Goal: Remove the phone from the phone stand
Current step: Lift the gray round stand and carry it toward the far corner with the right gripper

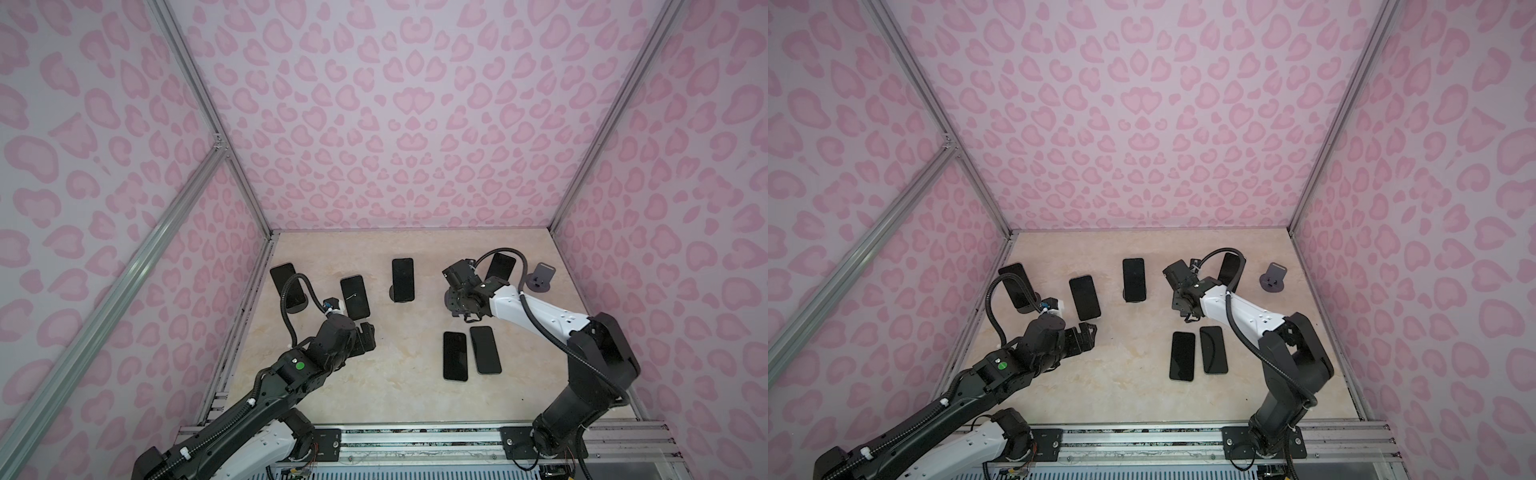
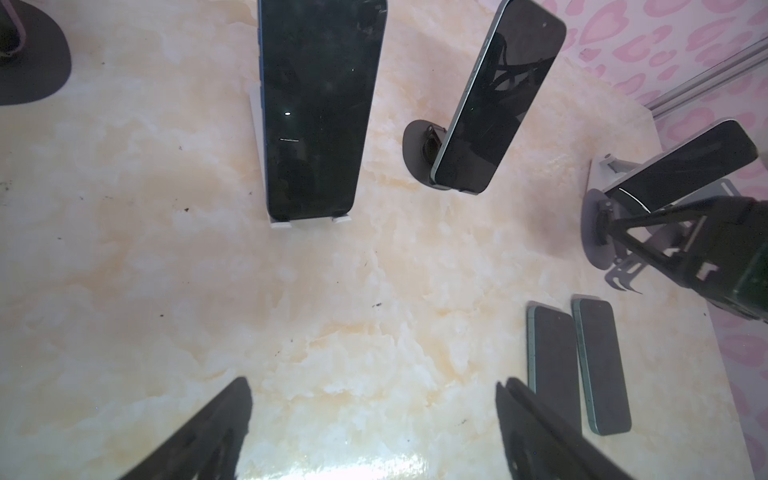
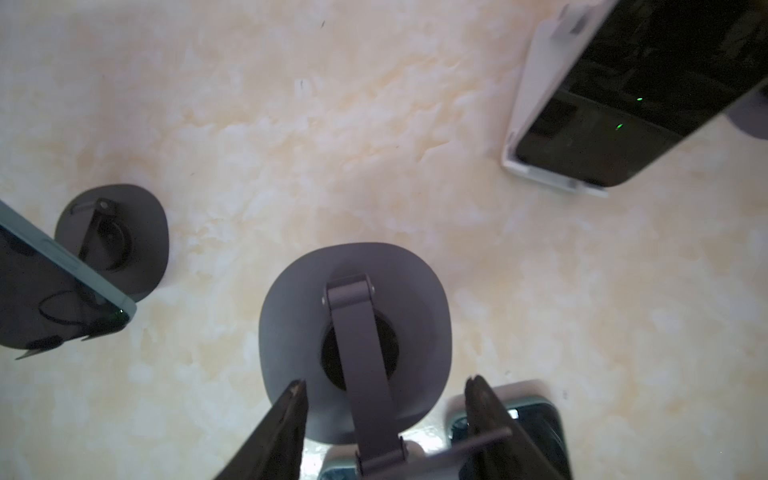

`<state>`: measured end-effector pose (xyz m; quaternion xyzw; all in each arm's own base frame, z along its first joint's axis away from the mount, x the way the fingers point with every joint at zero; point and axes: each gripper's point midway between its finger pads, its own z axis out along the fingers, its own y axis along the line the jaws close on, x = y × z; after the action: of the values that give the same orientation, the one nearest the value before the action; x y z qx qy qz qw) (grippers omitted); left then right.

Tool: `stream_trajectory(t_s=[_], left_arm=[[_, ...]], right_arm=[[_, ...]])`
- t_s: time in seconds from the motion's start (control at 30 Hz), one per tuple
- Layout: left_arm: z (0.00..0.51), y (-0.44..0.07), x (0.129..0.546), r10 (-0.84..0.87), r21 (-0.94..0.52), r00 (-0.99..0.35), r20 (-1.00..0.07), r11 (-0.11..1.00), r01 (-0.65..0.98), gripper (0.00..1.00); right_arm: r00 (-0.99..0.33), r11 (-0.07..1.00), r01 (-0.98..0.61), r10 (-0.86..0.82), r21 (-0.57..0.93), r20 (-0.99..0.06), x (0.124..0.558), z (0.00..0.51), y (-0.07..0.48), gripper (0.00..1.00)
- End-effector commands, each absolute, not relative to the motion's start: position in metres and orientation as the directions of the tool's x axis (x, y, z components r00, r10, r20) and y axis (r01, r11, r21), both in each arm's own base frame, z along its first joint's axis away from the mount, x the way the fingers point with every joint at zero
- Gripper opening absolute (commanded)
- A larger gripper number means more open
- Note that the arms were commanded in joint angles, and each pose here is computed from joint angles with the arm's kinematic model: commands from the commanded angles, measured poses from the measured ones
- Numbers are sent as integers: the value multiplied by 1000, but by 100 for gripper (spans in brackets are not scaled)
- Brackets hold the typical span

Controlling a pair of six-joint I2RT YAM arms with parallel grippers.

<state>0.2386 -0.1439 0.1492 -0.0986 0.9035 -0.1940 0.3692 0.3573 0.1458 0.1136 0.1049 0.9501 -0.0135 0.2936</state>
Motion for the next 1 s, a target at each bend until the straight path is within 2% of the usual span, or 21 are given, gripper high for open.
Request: stream_trajectory(t_s=[0.0, 0.2, 0.47, 0.63, 0.97], left_arm=[[162, -149, 247, -327, -441, -677, -660, 898, -4, 95], [165, -158, 254, -304, -435, -680, -667, 900, 24, 95], [160, -169, 255, -293, -450, -722, -627, 892, 29, 95], [159, -165, 252, -302, -452, -720, -625, 892, 18, 95], [163, -152, 252, -347, -456, -680, -646, 890, -21, 95]], right_arm=[[-791, 961, 278, 220, -14, -571, 338, 123, 100, 48], [-697, 872, 489, 385, -8, -605, 312, 129, -9, 47], [-527, 669, 743, 602, 19, -600, 316, 104, -127, 47], [-509, 615, 786, 694, 52, -509, 341, 77, -155, 48], [-526, 604, 796, 720, 36, -452, 358, 38, -172, 53]])
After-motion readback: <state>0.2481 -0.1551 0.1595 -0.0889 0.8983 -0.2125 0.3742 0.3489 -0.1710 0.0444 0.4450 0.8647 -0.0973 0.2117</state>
